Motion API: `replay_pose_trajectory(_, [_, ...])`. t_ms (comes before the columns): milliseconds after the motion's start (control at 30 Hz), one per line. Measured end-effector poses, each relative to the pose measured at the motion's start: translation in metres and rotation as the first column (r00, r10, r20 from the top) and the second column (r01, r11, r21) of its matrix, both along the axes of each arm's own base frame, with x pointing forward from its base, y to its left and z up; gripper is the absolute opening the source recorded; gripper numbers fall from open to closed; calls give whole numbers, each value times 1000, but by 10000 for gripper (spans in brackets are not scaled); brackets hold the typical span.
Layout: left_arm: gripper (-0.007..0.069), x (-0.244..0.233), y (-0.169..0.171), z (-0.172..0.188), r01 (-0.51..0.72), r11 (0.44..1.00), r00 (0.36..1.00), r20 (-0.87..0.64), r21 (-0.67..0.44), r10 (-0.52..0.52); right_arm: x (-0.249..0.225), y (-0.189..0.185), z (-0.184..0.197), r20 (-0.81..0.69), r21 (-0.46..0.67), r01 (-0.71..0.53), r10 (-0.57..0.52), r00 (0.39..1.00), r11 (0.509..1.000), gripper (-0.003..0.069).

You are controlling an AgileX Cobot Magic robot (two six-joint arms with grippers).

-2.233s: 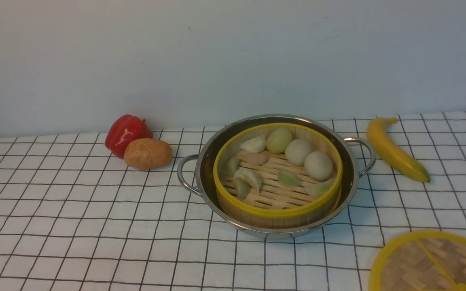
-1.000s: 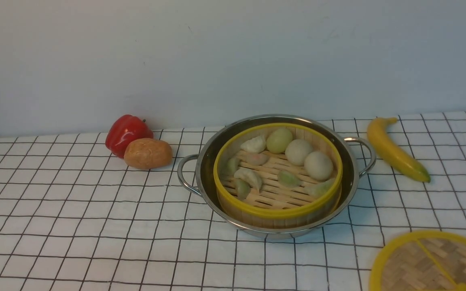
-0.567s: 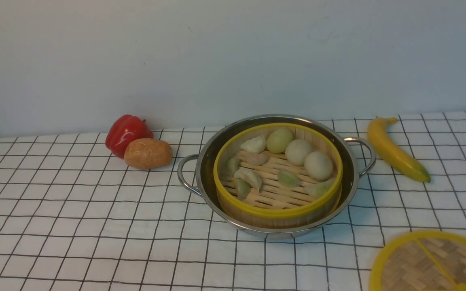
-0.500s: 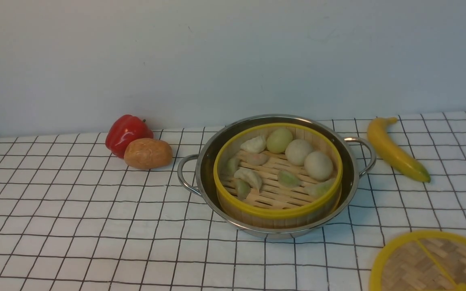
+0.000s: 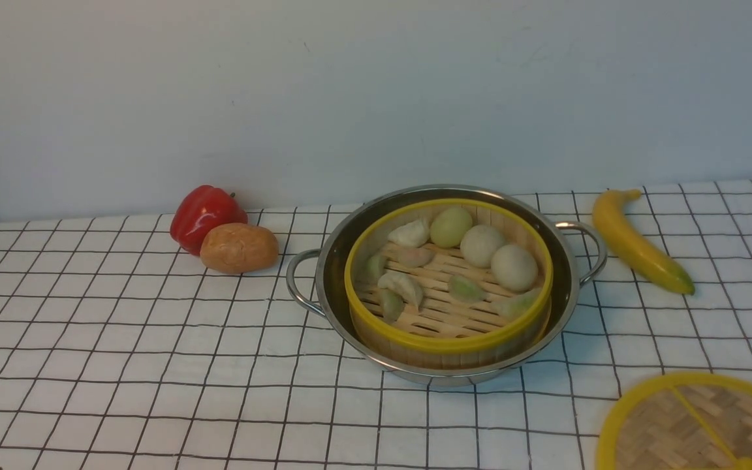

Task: Place the steamer in the pot on the white tablecloth, and put the lid on the steamer.
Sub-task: 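Move the gripper down to the bamboo steamer lid and grasp its center knob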

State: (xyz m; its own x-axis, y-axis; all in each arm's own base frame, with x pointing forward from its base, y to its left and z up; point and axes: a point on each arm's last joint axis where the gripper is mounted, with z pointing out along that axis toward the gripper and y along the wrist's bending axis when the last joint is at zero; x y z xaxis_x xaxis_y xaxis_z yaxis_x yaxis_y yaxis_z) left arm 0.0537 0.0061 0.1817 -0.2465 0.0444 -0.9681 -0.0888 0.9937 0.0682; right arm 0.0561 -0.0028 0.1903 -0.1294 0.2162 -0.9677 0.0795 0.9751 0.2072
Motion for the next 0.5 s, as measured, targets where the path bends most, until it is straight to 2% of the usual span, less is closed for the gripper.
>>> replay_pose_trajectory(300, [222, 0, 0, 0, 0, 1000, 1000, 0, 0, 0, 0, 0, 0, 0, -2, -1, 1, 1000, 1000, 242])
replay_pose_trajectory(367, [225, 0, 0, 0, 0, 1000, 1000, 0, 0, 0, 0, 1, 1, 12, 67, 1, -2, 1000, 998, 242])
replay_pose_trajectory(500, [235, 0, 0, 0, 0, 1000, 1000, 0, 0, 0, -1, 1, 8, 29, 118, -1, -3, 1000, 993, 242])
